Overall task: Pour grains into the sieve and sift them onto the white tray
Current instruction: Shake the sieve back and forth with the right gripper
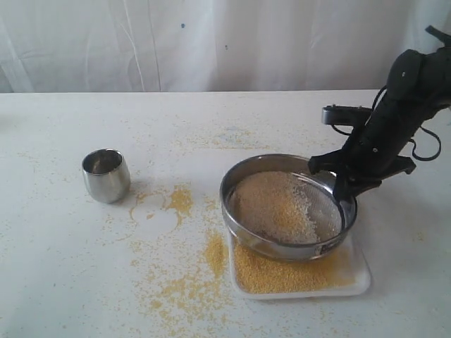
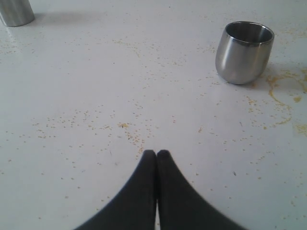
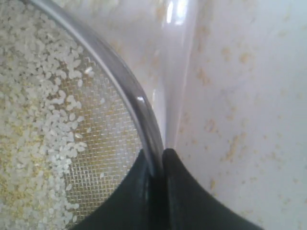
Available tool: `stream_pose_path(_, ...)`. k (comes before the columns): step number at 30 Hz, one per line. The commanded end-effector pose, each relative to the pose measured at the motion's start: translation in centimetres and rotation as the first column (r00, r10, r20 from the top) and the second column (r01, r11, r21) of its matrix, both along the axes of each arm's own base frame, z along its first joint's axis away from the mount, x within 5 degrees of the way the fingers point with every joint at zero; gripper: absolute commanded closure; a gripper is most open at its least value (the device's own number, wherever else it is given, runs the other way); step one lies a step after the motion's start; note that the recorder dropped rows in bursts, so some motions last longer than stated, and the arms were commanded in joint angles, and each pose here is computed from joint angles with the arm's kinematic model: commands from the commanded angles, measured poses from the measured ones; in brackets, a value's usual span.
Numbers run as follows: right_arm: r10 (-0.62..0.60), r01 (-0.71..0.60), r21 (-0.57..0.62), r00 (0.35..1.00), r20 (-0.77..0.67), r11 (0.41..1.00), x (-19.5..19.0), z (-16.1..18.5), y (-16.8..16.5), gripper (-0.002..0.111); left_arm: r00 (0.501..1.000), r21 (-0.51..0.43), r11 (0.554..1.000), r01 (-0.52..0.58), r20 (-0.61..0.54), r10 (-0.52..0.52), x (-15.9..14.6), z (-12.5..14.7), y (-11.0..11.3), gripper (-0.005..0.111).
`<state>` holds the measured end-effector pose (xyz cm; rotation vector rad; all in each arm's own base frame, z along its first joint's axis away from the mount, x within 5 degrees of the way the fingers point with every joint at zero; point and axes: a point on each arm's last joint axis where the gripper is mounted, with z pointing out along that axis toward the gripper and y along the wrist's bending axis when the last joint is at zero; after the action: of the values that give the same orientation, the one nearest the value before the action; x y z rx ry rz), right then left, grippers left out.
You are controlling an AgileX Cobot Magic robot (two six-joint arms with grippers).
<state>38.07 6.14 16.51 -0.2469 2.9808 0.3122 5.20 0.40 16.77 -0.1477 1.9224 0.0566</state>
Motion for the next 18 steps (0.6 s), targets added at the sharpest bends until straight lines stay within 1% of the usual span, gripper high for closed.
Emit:
stream_pose_path(1,-0.02,0.025,0.023,0.983,-0.18,0.999,-1.8,0.9,-0.2,0.108,1.0,-0.005,1.0,-0.001,0.002,0.001,0.0,-0.1,0.0,0.107)
stream_pose_path(2,0.022,-0.017,0.028,0.985,-0.169,0.999,-1.9,0.9,-0.1,0.108,1.0,-0.005,1.0,-0.001,0.002,0.001,0.0,-0.1,0.0,0.107)
stream_pose_path(3,0.061,-0.059,0.022,0.993,-0.101,0.998,-1.3,0.7,0.0,0.108,1.0,-0.005,1.0,-0.001,0.002,0.001,0.0,-0.1,0.0,0.107)
stream_pose_path(4,0.076,-0.076,0.01,0.997,-0.017,0.997,-0.6,0.7,-0.1,0.108,1.0,-0.005,1.0,-0.001,0.002,0.001,0.0,-0.1,0.0,0.107)
stream_pose_path(5,0.059,-0.059,-0.003,0.995,0.078,0.998,0.3,0.7,-0.2,0.108,1.0,-0.005,1.0,-0.001,0.002,0.001,0.0,-0.1,0.0,0.107)
stream_pose_path(6,0.018,-0.018,0.002,0.994,0.105,1.0,0.7,0.8,-0.2,0.108,1.0,-0.005,1.0,-0.001,0.002,0.001,0.0,-0.1,0.0,0.107)
stream_pose_path(7,-0.022,0.021,0.013,0.997,0.076,1.0,0.6,1.0,-0.2,0.108,1.0,-0.005,1.0,-0.001,0.002,0.001,0.0,-0.1,0.0,0.107)
stream_pose_path(8,-0.052,0.052,0.021,0.999,-0.002,0.998,-0.1,1.2,-0.2,0.108,1.0,-0.005,1.0,-0.001,0.002,0.001,0.0,-0.1,0.0,0.107)
stream_pose_path(10,-0.024,0.028,0.023,0.99,-0.142,0.999,-1.7,1.3,0.0,0.108,1.0,-0.005,1.0,-0.001,0.002,0.001,0.0,-0.1,0.0,0.107)
stream_pose_path(11,0.001,0.003,0.023,0.99,-0.144,1.0,-1.8,1.1,0.0,0.108,1.0,-0.005,1.0,-0.001,0.002,0.001,0.0,-0.1,0.0,0.107)
stream_pose_path(13,0.028,-0.028,0.01,0.999,0.019,1.0,-0.5,1.1,0.0,0.108,1.0,-0.005,1.0,-0.001,0.002,0.001,0.0,-0.1,0.0,0.107)
stream_pose_path(14,0.011,-0.01,-0.003,0.991,0.132,1.0,0.6,1.2,-0.2,0.108,1.0,-0.005,1.0,-0.001,0.002,0.001,0.0,-0.1,0.0,0.107)
stream_pose_path(15,-0.024,0.025,-0.003,0.982,0.188,1.0,1.2,1.4,-0.3,0.108,1.0,-0.005,1.0,-0.001,0.002,0.001,0.0,-0.1,0.0,0.107)
stream_pose_path(16,-0.064,0.063,0.011,0.982,0.179,0.998,1.2,1.5,-0.4,0.108,1.0,-0.005,1.0,-0.001,0.002,0.001,0.0,-0.1,0.0,0.107)
stream_pose_path(17,-0.102,0.1,0.027,0.991,0.091,0.995,0.4,1.8,-0.3,0.108,1.0,-0.005,1.0,-0.001,0.002,0.001,0.0,-0.1,0.0,0.107)
stream_pose_path(18,-0.097,0.097,0.025,0.995,0.009,0.995,-0.4,1.8,-0.2,0.108,1.0,-0.005,1.0,-0.001,0.002,0.001,0.0,-0.1,0.0,0.107)
